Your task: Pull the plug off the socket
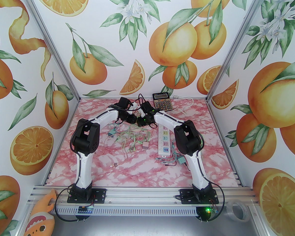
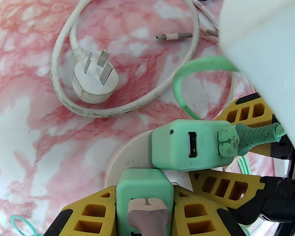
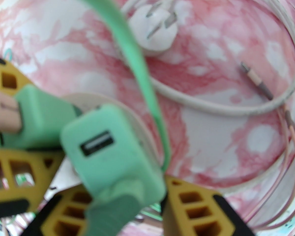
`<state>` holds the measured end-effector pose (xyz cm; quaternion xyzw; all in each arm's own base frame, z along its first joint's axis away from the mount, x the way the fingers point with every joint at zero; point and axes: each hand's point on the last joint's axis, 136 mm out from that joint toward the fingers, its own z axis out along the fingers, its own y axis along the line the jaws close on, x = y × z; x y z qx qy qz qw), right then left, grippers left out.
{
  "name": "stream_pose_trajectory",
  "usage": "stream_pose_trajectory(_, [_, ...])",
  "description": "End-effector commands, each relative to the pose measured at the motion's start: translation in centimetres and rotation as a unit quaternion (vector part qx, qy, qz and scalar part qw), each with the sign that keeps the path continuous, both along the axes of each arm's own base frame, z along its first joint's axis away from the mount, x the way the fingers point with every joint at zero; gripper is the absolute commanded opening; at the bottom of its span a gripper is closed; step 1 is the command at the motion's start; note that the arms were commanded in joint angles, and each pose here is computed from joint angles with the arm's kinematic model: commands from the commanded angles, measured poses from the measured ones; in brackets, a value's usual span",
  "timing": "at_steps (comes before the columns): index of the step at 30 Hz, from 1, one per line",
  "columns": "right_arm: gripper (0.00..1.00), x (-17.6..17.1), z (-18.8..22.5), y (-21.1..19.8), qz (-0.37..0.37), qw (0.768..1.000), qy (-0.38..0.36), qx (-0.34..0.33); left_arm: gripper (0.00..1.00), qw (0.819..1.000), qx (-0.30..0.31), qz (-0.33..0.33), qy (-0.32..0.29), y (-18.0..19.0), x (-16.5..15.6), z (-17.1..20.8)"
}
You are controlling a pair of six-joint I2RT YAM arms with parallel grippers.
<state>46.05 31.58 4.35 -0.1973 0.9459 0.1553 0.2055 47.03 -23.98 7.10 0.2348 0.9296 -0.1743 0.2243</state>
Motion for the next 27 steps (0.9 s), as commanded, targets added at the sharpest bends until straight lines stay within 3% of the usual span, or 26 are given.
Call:
stream_pose_trajectory(1, [0.36, -4.6, -7.1, -2.6, 0.023, 0.99, 0.094, -0.098, 0.09, 0.998, -0.059, -0.015, -0.028, -1.5, 1.6, 4.7])
stream_pose_trajectory(3, [0.36, -4.6, -7.0, -2.6, 0.023, 0.991, 0.093, -0.097, 0.08, 0.996, -0.092, 0.005, 0.0, -0.9, 1.9, 4.7])
stream_pose_trajectory(14, [0.36, -4.6, -7.0, -2.5, 0.025, 0.991, 0.093, -0.098, 0.07, 0.99, -0.138, 0.031, 0.025, 0.5, 3.0, 5.3])
stream_pose_trajectory(27, [0.36, -4.6, -7.0, -2.5, 0.029, 0.99, 0.094, -0.101, 0.07, 0.995, -0.011, -0.082, -0.056, -3.1, -1.0, 4.5])
